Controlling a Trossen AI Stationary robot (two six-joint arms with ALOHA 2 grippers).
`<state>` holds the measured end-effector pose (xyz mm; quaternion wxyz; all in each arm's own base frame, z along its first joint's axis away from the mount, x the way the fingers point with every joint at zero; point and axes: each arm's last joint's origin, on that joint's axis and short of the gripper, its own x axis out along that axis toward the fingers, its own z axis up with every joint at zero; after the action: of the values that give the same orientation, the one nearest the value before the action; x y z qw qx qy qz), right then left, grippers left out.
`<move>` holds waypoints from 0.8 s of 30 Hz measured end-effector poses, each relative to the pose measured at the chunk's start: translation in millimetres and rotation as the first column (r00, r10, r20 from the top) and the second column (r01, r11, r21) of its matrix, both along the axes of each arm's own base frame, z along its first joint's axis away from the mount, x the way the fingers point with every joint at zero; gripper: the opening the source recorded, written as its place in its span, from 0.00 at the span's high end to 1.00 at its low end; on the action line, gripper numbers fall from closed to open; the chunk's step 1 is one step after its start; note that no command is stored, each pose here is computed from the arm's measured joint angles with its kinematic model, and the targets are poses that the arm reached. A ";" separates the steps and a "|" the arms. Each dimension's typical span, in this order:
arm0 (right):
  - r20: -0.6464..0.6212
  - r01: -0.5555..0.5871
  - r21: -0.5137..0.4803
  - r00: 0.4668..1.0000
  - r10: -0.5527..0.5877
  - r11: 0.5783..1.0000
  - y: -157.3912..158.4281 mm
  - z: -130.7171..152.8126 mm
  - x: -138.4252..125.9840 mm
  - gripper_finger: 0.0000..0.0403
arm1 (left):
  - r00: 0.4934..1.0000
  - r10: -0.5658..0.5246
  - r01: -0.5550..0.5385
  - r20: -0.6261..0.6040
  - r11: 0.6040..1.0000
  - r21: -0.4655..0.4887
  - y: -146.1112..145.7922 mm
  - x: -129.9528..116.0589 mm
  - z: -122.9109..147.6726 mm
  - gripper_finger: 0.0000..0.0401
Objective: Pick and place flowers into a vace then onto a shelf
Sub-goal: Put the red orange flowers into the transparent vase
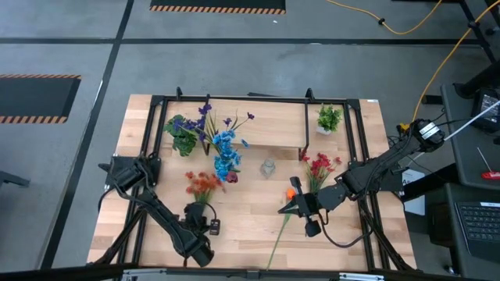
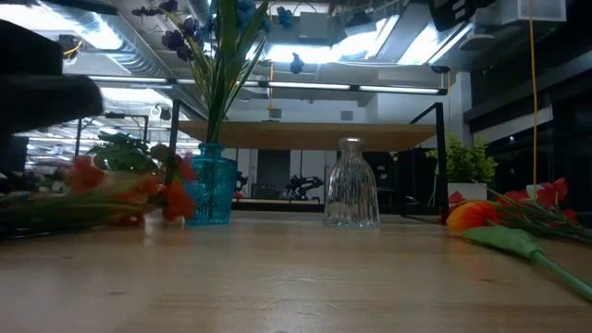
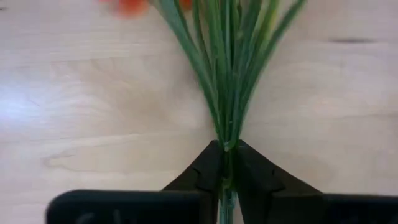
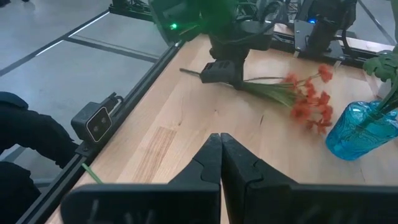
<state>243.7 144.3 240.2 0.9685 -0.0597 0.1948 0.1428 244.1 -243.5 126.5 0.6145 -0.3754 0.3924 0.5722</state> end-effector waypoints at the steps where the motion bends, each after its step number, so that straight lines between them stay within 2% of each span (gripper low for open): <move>1: 0.000 0.000 0.000 1.000 0.000 1.000 0.0 0.0 0.0 1.00 | 1.000 -0.007 0.007 -0.008 1.000 -0.009 -3.1 -0.5 2.0 0.95; 4: 0.000 0.000 0.000 1.000 0.000 1.000 0.0 0.0 0.0 1.00 | 0.999 -0.028 0.025 -0.044 0.998 -0.064 -13.7 -5.0 9.6 0.98; 9: -0.001 0.001 0.003 1.000 -0.001 1.000 0.0 -0.2 0.0 1.00 | 0.991 -0.105 0.090 -0.083 0.982 -0.165 -27.8 -14.7 26.7 0.98; 16: -0.001 0.001 0.002 1.000 -0.001 1.000 0.0 -0.1 0.0 1.00 | 0.963 -0.264 0.268 0.045 0.953 -0.139 -53.9 -25.4 49.5 0.98; 19: -0.004 0.003 0.012 1.000 -0.003 1.000 0.0 -0.1 0.0 1.00 | 0.930 -0.359 0.366 0.072 0.923 -0.118 -60.5 -25.0 58.0 0.99; 24: -0.030 -0.052 0.072 0.998 0.054 0.996 3.0 -0.3 -1.4 1.00 | 0.850 -0.522 0.527 0.075 0.844 -0.099 -63.7 -14.9 72.6 0.99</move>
<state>242.3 147.3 239.9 0.9627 -0.0280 0.2033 0.1763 229.2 -307.3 199.1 0.7332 -0.3018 0.4987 0.3502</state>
